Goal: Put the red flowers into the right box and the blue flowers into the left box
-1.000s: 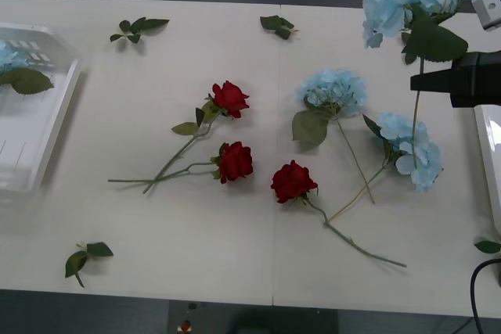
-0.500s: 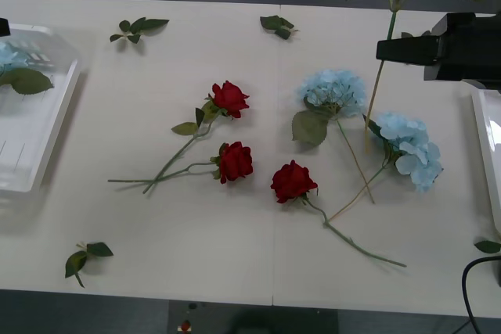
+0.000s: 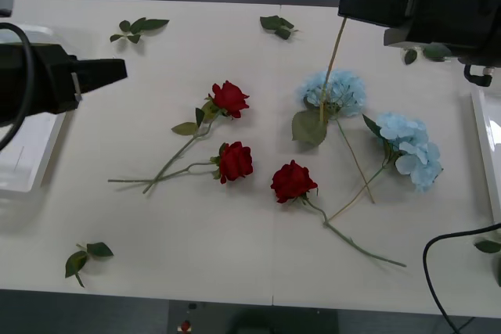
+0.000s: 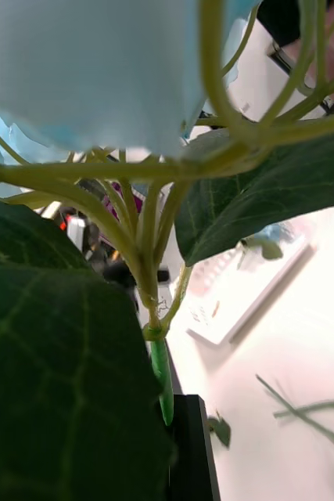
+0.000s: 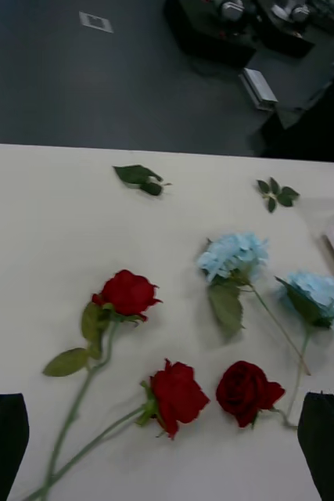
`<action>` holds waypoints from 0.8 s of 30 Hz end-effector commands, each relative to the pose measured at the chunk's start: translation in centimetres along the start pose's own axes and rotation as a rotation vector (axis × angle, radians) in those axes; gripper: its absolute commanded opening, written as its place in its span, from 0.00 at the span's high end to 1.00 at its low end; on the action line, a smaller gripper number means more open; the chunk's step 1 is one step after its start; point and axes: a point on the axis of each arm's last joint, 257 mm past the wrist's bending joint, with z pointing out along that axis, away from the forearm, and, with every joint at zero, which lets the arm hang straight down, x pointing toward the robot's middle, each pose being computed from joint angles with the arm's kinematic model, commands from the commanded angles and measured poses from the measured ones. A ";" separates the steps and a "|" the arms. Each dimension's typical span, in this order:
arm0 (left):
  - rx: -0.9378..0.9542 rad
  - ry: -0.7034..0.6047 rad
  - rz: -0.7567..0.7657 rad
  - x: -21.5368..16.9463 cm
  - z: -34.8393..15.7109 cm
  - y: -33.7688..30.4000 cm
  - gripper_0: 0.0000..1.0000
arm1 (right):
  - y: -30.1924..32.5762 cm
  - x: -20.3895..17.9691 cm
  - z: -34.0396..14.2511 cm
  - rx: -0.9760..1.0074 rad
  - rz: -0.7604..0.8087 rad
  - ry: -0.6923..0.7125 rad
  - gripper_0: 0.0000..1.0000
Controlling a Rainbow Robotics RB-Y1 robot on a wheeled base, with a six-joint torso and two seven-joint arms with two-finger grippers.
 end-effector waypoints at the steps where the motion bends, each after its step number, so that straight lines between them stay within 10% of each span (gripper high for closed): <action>1: 0.132 -0.043 -0.073 -0.3 1.1 -5.6 0.00 | 2.4 -1.2 2.0 -0.055 0.004 -0.001 1.00; 24: 0.395 -0.139 -0.079 -1.3 8.7 -18.7 0.00 | 3.0 -1.4 4.1 -0.075 -0.008 -0.004 1.00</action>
